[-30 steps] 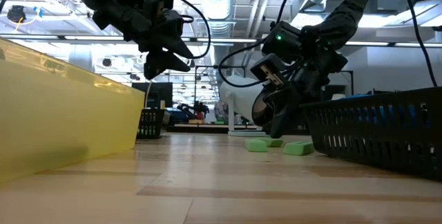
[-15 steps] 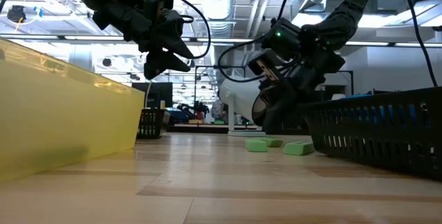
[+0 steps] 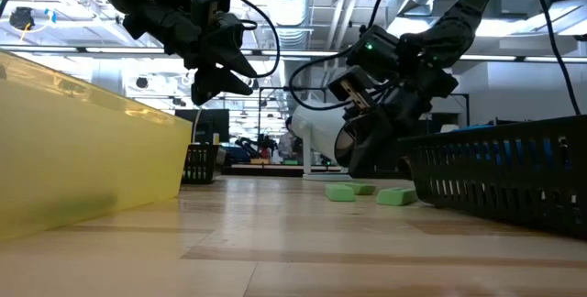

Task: Pick & Place School Supplies
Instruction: Put the green eraser into the top black bin

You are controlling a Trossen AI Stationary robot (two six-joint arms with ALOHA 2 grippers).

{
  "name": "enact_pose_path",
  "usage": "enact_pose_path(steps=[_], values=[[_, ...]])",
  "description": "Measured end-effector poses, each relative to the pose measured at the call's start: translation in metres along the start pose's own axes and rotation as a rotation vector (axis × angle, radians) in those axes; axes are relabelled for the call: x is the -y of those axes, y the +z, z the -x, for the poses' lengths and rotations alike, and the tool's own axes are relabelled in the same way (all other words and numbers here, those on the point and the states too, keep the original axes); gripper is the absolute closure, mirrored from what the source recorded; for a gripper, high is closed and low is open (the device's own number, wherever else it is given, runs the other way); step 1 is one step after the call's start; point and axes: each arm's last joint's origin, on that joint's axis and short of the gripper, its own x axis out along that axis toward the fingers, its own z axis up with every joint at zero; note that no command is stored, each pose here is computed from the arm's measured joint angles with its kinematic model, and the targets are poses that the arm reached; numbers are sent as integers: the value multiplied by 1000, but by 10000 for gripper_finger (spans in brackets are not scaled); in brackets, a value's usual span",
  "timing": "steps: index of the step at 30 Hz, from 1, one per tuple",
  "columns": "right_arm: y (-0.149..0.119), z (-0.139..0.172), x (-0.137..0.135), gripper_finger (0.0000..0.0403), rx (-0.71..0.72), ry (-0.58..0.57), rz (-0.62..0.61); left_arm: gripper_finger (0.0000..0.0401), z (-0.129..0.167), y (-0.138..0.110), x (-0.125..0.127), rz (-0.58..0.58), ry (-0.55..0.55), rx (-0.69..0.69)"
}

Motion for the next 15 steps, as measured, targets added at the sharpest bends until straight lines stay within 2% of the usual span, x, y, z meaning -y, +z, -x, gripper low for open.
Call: enact_pose_path(steps=[15], values=[[-2,1,9,403,-16,-32,-15,254,-1,0,0,-7,1,-2]])
